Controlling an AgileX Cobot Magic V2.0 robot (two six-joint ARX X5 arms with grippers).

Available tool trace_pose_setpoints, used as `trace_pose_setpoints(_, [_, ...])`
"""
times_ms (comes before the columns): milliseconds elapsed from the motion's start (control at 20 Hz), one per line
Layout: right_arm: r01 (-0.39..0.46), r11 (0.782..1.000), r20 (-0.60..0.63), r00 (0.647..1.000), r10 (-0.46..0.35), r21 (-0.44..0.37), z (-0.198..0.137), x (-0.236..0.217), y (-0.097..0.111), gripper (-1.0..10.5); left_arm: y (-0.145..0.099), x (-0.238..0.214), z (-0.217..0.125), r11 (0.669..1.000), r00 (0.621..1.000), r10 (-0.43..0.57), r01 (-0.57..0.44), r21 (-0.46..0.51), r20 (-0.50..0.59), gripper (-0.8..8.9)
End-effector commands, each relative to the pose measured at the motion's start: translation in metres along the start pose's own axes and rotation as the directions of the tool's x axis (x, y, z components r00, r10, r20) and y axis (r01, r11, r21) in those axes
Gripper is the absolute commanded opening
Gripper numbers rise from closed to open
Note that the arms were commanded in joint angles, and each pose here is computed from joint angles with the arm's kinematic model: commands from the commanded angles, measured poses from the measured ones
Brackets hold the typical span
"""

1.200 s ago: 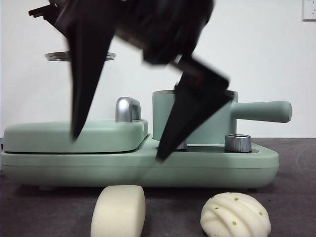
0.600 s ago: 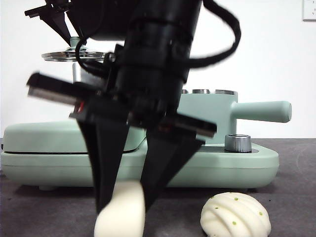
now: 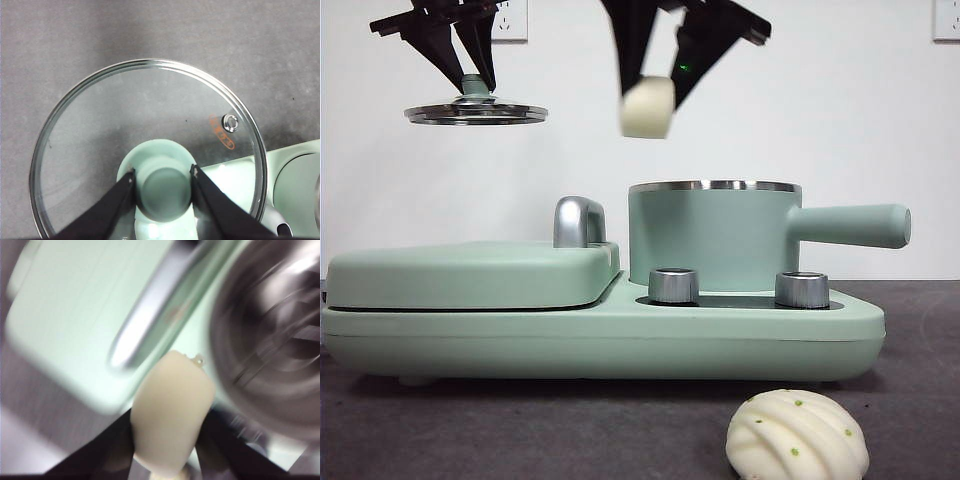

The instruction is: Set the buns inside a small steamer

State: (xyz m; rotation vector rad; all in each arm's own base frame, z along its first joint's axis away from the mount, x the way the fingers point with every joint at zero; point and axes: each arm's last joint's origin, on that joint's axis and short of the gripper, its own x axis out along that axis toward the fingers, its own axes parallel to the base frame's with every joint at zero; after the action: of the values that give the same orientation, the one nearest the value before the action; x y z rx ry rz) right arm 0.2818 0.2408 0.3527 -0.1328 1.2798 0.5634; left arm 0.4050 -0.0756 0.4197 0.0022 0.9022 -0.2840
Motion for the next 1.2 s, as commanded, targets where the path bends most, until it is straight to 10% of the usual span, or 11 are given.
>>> trace_pose_setpoints(50, [0.023, 1.000, -0.003, 1.000, -0.023, 0.019, 0.025, 0.010, -0.025, 1.6, -0.003, -0.013, 0.003, 1.000, 0.999, -0.011, 0.011, 0.005, 0.050, 0.15])
trace_pose_setpoints(400, [-0.022, 0.994, -0.039, 0.999, 0.026, 0.103, 0.055, 0.053, -0.075, 1.6, -0.003, -0.013, 0.004, 1.000, 0.998, -0.011, 0.011, 0.005, 0.055, 0.15])
trace_pose_setpoints(1200, [-0.035, 0.996, -0.010, 0.999, 0.035, 0.077, 0.065, 0.048, -0.076, 4.3, -0.002, -0.012, 0.004, 1.000, 0.998, -0.012, 0.011, 0.006, 0.060, 0.15])
